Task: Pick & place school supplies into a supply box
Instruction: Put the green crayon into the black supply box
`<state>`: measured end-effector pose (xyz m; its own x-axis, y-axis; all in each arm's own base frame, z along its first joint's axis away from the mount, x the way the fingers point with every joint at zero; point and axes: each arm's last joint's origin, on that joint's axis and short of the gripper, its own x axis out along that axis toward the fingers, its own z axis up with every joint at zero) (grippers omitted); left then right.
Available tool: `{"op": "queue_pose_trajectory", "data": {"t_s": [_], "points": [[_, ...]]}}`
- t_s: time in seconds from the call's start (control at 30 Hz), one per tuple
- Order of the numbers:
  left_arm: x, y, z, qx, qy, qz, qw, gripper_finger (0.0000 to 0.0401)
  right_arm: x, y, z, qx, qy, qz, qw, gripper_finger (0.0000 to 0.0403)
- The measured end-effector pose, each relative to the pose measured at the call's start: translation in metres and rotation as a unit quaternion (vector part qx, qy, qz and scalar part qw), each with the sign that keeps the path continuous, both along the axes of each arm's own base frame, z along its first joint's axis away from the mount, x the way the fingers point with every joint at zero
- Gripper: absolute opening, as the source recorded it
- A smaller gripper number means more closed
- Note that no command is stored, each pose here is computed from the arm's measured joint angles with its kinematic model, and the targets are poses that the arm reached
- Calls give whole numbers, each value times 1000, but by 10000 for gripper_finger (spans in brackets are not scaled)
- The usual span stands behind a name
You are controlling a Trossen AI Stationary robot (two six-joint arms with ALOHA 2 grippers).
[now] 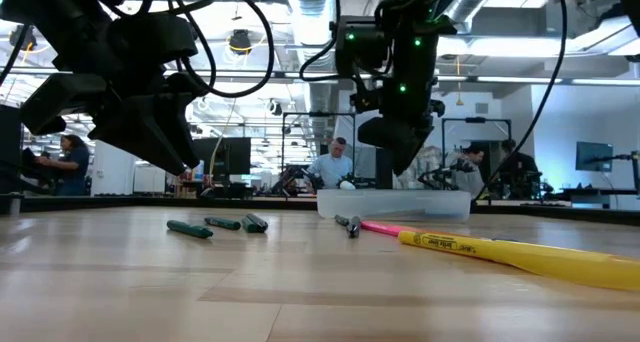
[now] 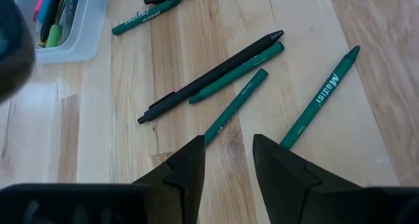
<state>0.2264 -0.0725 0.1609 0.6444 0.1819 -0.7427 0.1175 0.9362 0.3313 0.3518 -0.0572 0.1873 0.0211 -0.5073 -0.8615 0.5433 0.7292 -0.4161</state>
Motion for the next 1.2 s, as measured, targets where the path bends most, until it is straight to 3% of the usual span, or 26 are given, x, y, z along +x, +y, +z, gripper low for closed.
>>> {"op": "queue_pose_trajectory", "data": {"t_s": [0.1,0.23,0.33,0.57,0.83,1.2], "points": [[0,0,0,0,0,0,1000,124,0,0,0,-15,9,11,1000,111],[1,0,1,2,-7,-6,1000,124,1,11,11,-77,-3,30,997,118],[3,-1,2,3,-15,-19,1000,124,2,30,25,-110,-22,72,991,117],[7,-4,0,1,-17,-54,998,124,-11,86,68,-125,-104,157,974,111],[23,-4,-18,-54,3,-160,986,124,-61,159,84,-161,-183,247,938,111],[37,10,-32,-111,7,-194,975,120,-144,225,50,-209,-257,307,892,111]]}}
